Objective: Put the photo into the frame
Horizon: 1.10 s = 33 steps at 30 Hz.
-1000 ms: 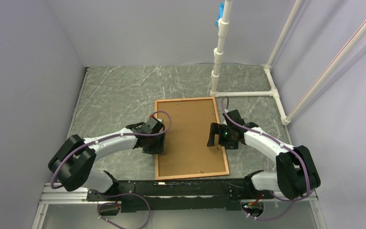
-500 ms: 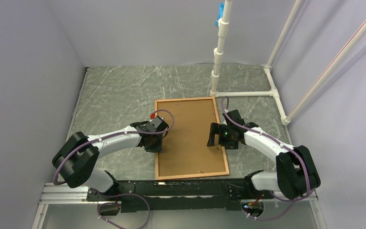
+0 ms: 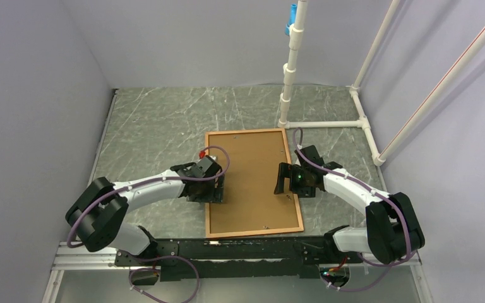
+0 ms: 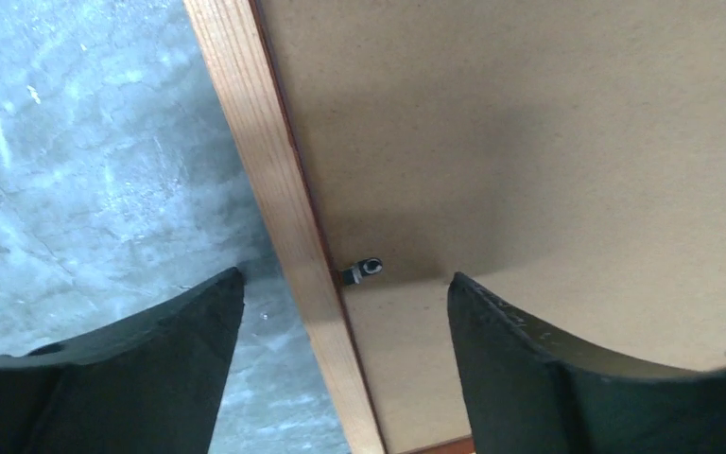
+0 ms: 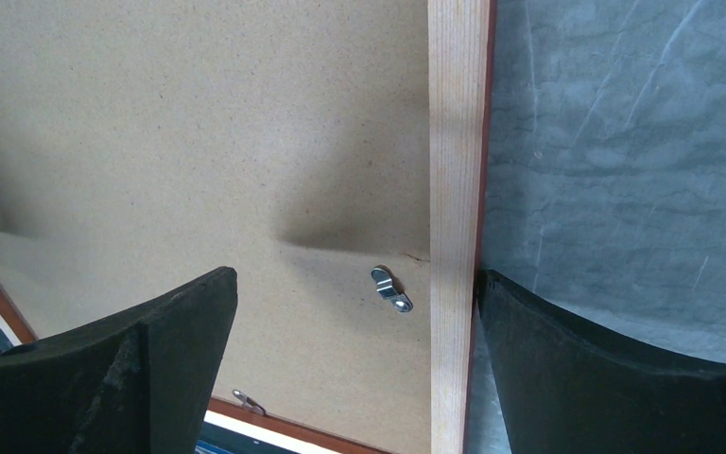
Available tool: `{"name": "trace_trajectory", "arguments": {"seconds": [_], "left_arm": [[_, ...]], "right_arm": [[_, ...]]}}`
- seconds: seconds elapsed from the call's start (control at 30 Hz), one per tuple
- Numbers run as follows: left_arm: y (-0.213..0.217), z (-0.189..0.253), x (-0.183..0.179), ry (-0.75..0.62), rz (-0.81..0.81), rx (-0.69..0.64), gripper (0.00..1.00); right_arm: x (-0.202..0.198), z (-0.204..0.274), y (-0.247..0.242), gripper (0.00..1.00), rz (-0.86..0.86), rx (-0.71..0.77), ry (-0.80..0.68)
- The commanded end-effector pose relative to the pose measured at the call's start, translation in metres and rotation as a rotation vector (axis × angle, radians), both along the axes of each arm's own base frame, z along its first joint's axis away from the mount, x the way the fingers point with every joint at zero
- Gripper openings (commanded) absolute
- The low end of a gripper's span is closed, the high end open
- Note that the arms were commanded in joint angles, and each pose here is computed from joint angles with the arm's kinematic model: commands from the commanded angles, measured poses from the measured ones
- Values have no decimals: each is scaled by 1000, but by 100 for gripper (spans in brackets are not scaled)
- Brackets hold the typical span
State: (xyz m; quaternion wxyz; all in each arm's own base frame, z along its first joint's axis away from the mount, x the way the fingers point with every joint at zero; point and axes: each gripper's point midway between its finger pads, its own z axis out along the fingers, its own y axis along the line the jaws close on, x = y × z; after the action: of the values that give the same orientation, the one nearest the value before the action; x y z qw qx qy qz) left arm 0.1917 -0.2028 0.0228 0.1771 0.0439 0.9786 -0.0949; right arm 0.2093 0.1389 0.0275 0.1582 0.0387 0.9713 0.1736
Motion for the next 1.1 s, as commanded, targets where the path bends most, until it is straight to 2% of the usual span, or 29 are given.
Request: {"name": "trace_trajectory", "arguments": {"seconds": [0.0,0.2,0.4,0.57,0.7,0.8,1.07], "left_arm": [[-17,22,9,-70,0,-141,85],[1,27,11,-85,77,-191,87],[39,19,11,-94,209,-154,88],[60,14,8,-87,257,-69,88],[57,12,9,-75,252,-68,88],[54,8,10,-63,243,-73,87],[52,7,9,-55,233,-74,86]], "right_arm": [[-4,5,16,99,43,47,10],[-2,9,32,98,84,42,5],[-2,12,52,98,142,-18,-3],[-4,13,34,97,134,-141,-15],[-8,7,18,95,121,-206,-20],[-13,-2,12,92,119,-233,1],[-17,-16,15,74,129,-250,35]]}}
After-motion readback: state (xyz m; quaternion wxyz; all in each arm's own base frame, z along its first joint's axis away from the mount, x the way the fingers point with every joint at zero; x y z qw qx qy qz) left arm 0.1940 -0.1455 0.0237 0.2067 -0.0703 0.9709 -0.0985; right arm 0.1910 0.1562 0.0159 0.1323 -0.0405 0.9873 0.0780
